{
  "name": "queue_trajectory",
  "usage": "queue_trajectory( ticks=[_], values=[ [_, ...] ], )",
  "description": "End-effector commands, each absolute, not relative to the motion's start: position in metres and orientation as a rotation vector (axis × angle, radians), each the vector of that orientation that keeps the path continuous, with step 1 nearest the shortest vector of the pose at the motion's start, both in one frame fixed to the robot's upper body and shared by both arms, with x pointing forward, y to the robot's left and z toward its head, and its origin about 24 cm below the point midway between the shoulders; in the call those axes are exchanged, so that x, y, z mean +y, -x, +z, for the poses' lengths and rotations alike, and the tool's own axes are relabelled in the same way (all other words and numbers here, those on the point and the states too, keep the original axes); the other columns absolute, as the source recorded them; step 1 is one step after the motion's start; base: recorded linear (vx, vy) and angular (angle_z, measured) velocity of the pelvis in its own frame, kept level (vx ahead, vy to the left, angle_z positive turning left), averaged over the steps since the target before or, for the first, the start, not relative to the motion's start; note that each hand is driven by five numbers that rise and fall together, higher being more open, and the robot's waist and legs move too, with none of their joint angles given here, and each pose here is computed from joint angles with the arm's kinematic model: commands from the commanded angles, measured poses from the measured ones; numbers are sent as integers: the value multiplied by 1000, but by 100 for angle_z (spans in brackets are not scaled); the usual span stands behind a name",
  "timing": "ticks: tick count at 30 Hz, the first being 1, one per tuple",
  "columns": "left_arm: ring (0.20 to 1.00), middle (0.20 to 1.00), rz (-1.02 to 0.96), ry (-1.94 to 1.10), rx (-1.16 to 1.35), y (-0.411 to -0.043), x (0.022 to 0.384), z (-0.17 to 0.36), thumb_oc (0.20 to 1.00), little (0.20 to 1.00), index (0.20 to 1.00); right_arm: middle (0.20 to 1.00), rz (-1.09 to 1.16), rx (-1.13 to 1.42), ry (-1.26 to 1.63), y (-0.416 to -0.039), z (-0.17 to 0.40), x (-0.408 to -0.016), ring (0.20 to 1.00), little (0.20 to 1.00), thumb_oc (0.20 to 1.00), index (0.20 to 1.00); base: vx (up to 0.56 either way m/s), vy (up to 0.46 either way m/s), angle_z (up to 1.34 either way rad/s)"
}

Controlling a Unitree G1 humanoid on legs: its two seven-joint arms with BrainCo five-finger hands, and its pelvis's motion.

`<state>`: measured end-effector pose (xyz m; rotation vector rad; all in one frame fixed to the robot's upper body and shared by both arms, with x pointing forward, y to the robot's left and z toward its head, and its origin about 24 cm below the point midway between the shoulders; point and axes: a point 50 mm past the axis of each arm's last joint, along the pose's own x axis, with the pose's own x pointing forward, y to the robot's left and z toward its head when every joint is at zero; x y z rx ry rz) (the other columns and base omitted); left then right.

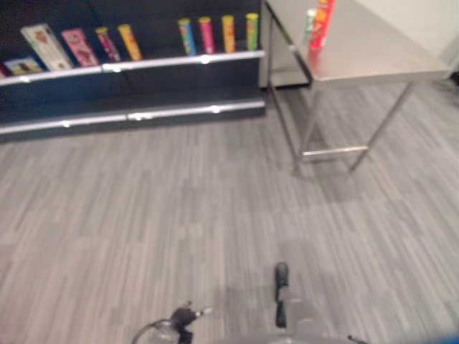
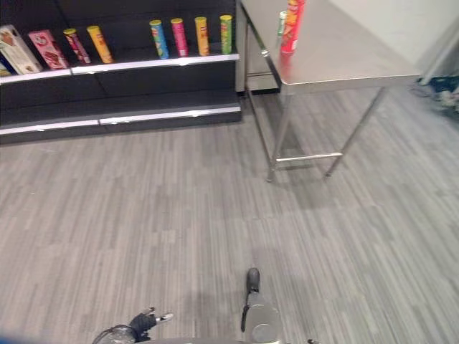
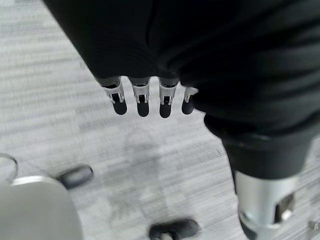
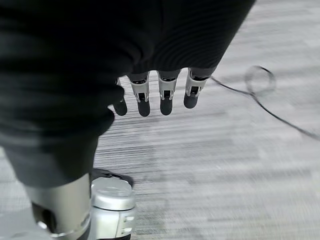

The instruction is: Put the goods on the table back onto the shelves and tidy them up.

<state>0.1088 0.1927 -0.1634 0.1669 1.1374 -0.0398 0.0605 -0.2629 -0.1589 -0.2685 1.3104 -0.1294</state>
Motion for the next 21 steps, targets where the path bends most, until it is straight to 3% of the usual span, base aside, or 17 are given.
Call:
queue_trajectory(
  ticks=[1,9,21],
  values=[
    [1000,1000,-36,-186,1110,-114,203,-160,1000,1000,1000,1000,-154,1269,294,-75,-153,-274,1000,1000,1000,1000,426,-343,39],
    [1000,1000,30,-142,1070,-122,208,-156,1000,1000,1000,1000,-177,1182,275,-99,-147,-275,1000,1000,1000,1000,342,-259,-13],
    [1000,1000,94,-137,1112,-102,217,-159,1000,1000,1000,1000,-86,1189,323,-94,-152,-259,1000,1000,1000,1000,349,40,-22]
  ],
)
